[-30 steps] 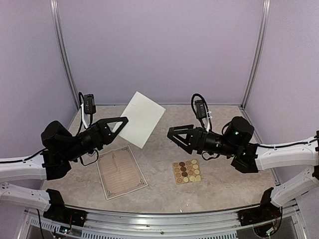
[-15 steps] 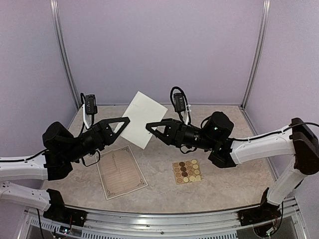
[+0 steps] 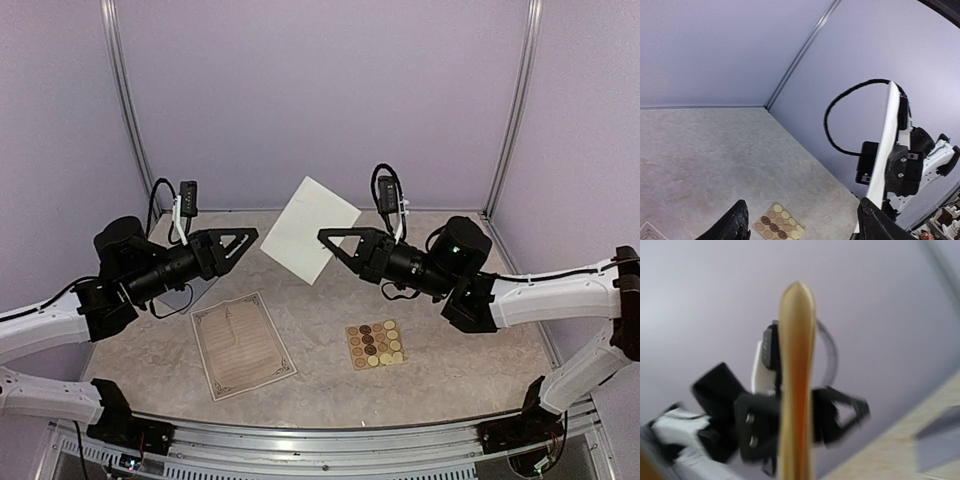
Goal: Place the letter into the envelope and seal it
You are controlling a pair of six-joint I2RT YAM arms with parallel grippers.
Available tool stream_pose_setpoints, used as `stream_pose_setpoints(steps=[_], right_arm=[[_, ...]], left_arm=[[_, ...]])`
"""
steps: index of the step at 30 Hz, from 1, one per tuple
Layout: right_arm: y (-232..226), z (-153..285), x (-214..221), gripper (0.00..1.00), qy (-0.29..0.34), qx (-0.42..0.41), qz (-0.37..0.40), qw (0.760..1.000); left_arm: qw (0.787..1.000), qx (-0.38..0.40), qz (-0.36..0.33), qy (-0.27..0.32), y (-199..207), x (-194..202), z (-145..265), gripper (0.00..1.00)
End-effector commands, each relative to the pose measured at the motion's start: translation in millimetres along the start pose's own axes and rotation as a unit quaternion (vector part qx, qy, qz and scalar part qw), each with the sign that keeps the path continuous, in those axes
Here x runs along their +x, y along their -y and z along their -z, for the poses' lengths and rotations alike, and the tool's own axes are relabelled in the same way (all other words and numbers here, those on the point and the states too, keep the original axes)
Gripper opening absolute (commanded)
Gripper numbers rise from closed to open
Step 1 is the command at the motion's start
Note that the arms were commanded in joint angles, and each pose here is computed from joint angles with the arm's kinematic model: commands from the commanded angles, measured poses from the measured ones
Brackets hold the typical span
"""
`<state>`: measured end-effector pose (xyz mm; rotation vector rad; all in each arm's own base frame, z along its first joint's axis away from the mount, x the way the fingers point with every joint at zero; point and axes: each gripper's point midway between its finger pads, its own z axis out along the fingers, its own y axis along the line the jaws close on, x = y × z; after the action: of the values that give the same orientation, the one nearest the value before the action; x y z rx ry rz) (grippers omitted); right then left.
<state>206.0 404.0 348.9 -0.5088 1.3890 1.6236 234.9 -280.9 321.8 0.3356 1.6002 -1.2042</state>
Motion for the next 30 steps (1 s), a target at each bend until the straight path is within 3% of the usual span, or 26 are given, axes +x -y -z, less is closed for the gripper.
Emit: stream_pose_setpoints(steps=[1,6,11,19,30], right_arm=[[45,31,-2,0.0,-0.022,0.125,0.024,0.992],[74,67,-1,0.0,-0.042,0.192,0.028,0.98],[83,91,-3,0.0,-0.041,0.215,0.026,0.975],[91,106,0,0.0,-0.046,0.226,0.022,0.973],[110,121,4,0.0,-0.054,0.243,0.005,0.969]], left_arm=[[0.986,-0.168,0.006,-0.021,-84,-20,27,0.77],[0.936,-0.348,0.057,-0.01,-198,-38,85,0.84],[0.89,-0.454,0.046,-0.012,-271,-41,118,0.85],[0.851,-0.519,0.051,-0.067,-351,-25,118,0.87],[0.803,-0.574,0.037,-0.154,-423,-2,107,0.89]])
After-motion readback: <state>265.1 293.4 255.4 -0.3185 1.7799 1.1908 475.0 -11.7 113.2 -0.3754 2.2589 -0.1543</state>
